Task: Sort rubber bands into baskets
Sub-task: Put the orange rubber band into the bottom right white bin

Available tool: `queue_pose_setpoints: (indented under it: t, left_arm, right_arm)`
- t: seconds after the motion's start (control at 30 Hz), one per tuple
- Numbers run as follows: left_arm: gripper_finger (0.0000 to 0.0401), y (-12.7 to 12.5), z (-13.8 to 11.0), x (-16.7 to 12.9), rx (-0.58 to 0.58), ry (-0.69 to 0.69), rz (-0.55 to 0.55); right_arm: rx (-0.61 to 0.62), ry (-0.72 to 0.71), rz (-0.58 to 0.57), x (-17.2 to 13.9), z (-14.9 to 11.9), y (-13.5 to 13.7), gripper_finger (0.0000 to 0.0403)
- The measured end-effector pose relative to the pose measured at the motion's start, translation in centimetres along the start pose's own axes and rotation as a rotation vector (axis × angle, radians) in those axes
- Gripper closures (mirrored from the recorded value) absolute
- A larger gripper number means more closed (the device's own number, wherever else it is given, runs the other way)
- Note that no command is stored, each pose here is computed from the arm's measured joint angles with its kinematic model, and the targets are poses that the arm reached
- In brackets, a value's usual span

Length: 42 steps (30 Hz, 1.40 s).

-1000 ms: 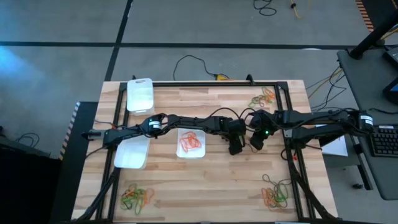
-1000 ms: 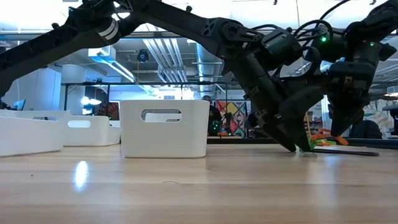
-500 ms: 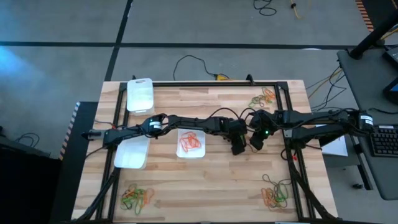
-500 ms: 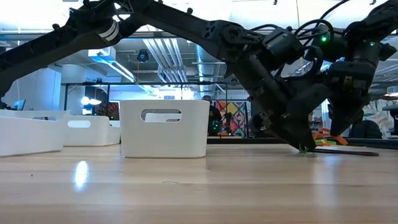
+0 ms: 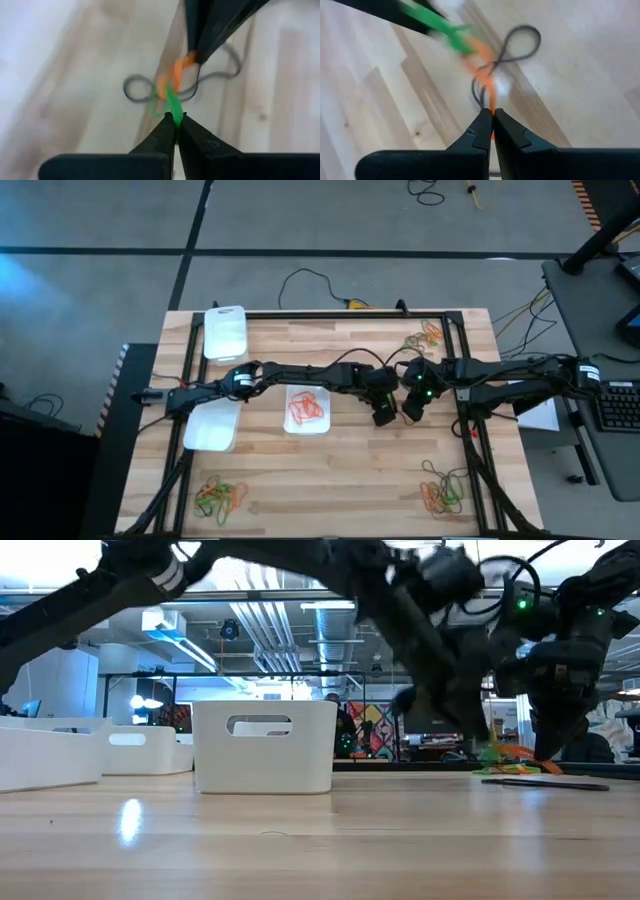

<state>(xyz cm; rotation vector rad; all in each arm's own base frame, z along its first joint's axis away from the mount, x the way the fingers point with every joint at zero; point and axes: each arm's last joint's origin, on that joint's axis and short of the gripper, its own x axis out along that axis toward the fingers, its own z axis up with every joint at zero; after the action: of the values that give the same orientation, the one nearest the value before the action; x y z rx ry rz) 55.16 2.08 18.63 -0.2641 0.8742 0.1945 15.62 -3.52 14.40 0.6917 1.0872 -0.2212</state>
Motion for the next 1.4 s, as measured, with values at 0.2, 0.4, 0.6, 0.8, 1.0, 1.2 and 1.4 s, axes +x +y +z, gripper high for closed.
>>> queue_pose_setpoints:
  t: [0.2,0.4,0.6,0.8,1.0,1.2,1.4]
  left_arm:
    - [0.0401,-1.0,1.9,-3.1,0.015,-0.102,-0.03]
    - [0.0401,-1.1,1.9,-3.6,0.026,-0.096,-0.029]
    - [0.0401,-2.9,2.4,-4.7,0.055,-0.16,-0.067]
    - [0.0401,-2.7,4.8,-10.3,0.042,-0.306,0.014]
    - [0.0401,-1.9,3.7,-9.4,0.068,-0.205,0.099]
    - [0.0401,-1.5,2.3,-7.5,0.066,-0.135,0.138]
    - [0.0401,-1.0,-0.1,-4.8,0.03,-0.06,0.146]
  right_arm:
    - [0.044,0.01,-0.004,0.7,-0.8,-0.6,0.0394]
    - [0.095,0.006,-0.001,1.3,-1.4,-1.0,0.0394]
    - [0.097,0.004,0.0,1.1,-1.2,-0.9,0.0394]
    - [0.048,-0.036,0.017,0.4,0.0,-0.1,0.0394]
    - [0.023,-0.055,0.024,-0.1,0.6,0.3,0.0394]
    - [0.014,-0.087,0.021,-1.1,1.8,1.1,0.0394]
    - [0.024,-0.032,-0.241,-3.8,2.4,1.6,0.0394]
